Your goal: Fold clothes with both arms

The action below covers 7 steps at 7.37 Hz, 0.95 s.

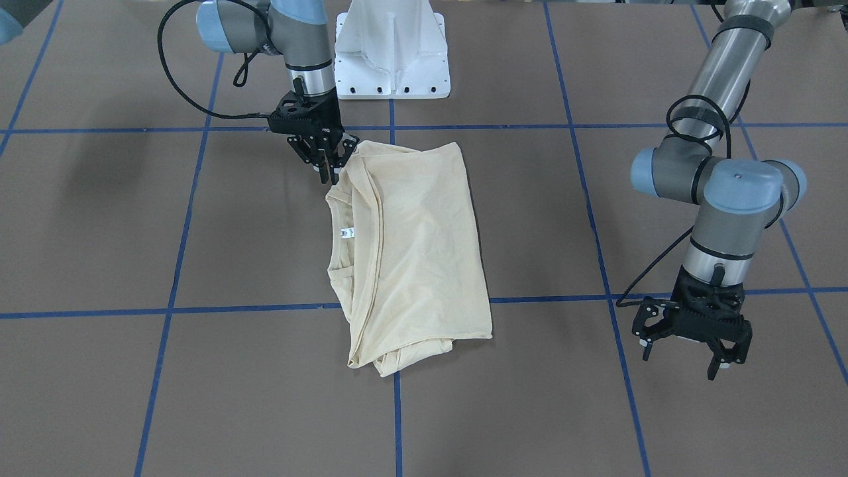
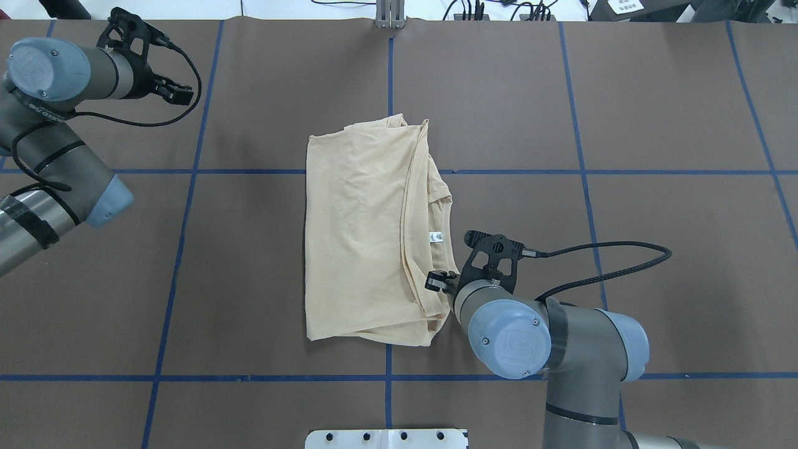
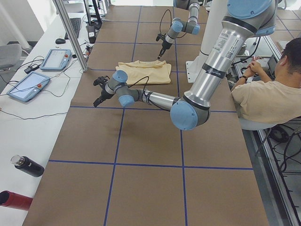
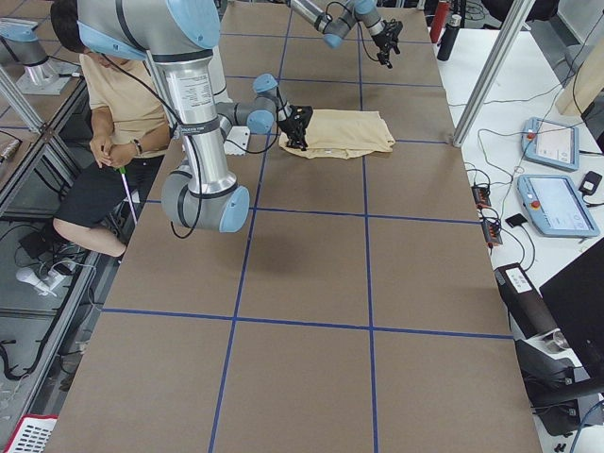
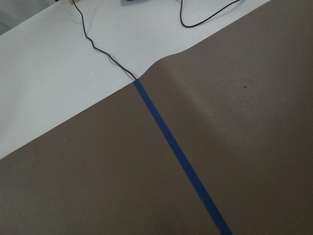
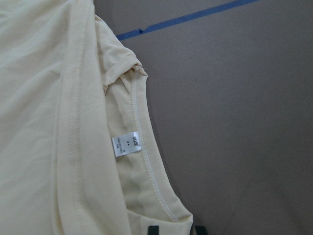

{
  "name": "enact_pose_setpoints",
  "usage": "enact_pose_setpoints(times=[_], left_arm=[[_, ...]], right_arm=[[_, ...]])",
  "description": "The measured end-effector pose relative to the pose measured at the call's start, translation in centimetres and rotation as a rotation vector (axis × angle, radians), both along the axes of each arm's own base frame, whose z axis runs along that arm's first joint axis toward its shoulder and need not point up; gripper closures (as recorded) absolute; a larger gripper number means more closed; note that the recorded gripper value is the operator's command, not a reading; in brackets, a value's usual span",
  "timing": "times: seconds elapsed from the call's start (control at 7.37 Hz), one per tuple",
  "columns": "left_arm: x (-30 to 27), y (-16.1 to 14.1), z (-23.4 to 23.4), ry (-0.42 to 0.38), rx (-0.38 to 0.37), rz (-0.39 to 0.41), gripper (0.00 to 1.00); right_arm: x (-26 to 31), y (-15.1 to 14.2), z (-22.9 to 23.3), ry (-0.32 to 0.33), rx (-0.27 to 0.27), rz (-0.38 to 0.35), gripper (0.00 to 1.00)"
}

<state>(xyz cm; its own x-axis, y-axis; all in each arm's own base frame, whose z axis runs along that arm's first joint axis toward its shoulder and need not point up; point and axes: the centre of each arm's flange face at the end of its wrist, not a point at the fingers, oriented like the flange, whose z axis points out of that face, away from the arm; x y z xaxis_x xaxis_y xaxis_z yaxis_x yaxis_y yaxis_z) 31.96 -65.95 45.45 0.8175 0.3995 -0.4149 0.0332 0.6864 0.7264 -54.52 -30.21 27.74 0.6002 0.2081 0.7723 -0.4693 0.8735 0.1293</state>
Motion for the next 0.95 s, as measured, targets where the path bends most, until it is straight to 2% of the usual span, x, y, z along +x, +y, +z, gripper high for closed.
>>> enact_pose_setpoints(times=[0.14,0.41,0.54,0.81,0.95], left_arm=[[0.1,0.1,0.0,0.010,-0.009,-0.003,0.00],[0.1,0.4,0.2,0.024,-0.022,0.011,0.00],[0.0,0.7,0.4,0.027,-0.025,0.015,0.00],[-0.1,0.9,0.6,0.026,-0.028,0.018,0.00],[-0.2,1.0,0.8,0.025,-0.030,0.018,0.00]], right_arm=[[0.1,-1.5,-0.6,0.031,0.050,-0.033,0.00],[-3.1,-5.5,-3.8,0.063,0.099,-0.076,0.26],[-5.1,-6.5,-5.1,0.083,0.112,-0.111,0.33],[-7.0,-6.3,-5.2,0.129,0.108,-0.197,0.61],[-7.1,-6.1,-5.3,0.157,0.106,-0.226,0.83]])
